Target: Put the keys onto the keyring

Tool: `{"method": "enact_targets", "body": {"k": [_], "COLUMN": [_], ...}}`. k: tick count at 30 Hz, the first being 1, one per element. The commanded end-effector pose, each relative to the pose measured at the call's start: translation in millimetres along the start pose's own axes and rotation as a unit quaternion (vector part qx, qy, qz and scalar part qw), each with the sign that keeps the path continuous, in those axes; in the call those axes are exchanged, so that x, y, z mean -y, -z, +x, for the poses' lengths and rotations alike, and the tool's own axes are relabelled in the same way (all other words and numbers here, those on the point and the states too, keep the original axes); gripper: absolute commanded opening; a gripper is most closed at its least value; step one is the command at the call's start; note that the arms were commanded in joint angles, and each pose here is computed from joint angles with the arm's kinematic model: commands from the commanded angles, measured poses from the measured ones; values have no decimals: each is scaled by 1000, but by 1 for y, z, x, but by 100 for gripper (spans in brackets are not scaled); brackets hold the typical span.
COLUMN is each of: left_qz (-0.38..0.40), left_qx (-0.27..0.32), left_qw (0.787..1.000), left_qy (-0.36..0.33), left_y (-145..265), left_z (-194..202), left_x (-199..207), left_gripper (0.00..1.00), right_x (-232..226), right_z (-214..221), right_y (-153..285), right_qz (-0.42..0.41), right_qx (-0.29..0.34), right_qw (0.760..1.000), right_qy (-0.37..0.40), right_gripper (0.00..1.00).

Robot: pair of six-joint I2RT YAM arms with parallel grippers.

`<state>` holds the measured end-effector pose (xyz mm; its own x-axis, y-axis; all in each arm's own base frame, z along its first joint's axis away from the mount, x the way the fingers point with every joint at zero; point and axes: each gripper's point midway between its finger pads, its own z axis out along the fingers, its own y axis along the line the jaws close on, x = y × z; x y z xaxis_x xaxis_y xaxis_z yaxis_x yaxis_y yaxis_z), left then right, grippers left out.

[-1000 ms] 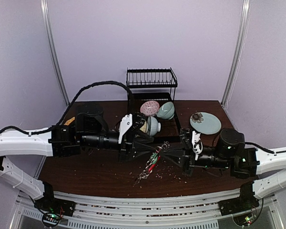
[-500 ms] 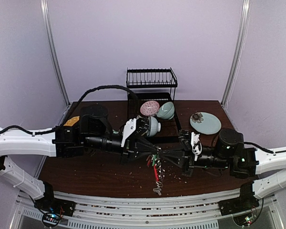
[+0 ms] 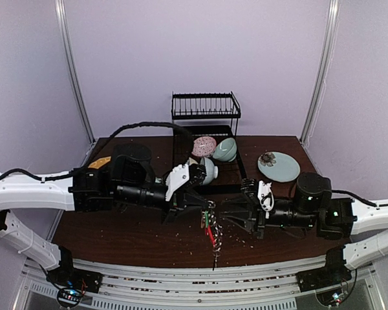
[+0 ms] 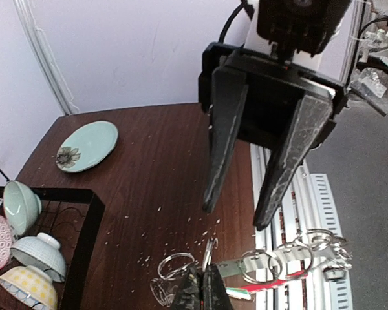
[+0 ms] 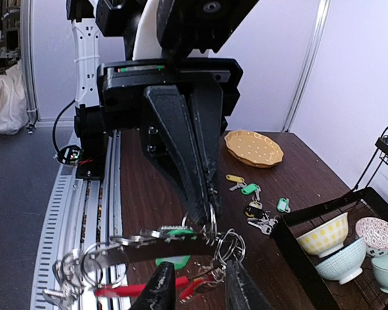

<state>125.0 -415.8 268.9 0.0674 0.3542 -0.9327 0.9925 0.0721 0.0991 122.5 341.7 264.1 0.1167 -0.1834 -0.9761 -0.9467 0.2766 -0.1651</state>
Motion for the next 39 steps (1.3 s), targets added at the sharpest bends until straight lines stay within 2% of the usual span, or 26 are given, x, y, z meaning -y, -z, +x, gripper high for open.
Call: {"method": "enact_targets", "body": {"k": [1,7,14,18,25,27,30,34,36,39], "left_qz": [-62,-68,-61,-58,-54,-50,-47,-56,-68,-74], "left_qx": [-23,-26,-31,-31,-26,-23,-22,-11,-12,-11], "left_qw": [997,996,995,996,996,996,997,997,997,997], "left_qy": [-44,-58,-65,-67,-66,-65,-65,-51,-41,-31], "left_y": [8,7,6,4,5,5,4,6,7,6], "left_z": [-16,-23,-23,-23,-24,-25,-25,-29,-21,-9], "left_x": [-18,-16,-12,-10,-9,-7,-6,-9,-12,-13], "left_gripper": [0,0,0,0,0,0,0,0,21,21], "right_x": [13,15,20,19,16,15,15,19,22,18], "right_z": [-7,-17,-21,-21,-13,-13,-16,-23,-33,-54], "right_y": [4,-13,-26,-30,-32,-34,-33,-29,-23,-16], "right_qz": [21,14,5,0,-11,-14,-15,-3,-1,-14], "right_qx": [-40,-40,-48,-46,-58,-59,-53,-42,-11,60], "right_qw": [998,998,997,997,997,997,997,998,1000,998], "right_qy": [37,50,56,56,54,53,51,42,21,-8], "right_gripper": [28,27,30,17,15,12,1,0,0,0]}}
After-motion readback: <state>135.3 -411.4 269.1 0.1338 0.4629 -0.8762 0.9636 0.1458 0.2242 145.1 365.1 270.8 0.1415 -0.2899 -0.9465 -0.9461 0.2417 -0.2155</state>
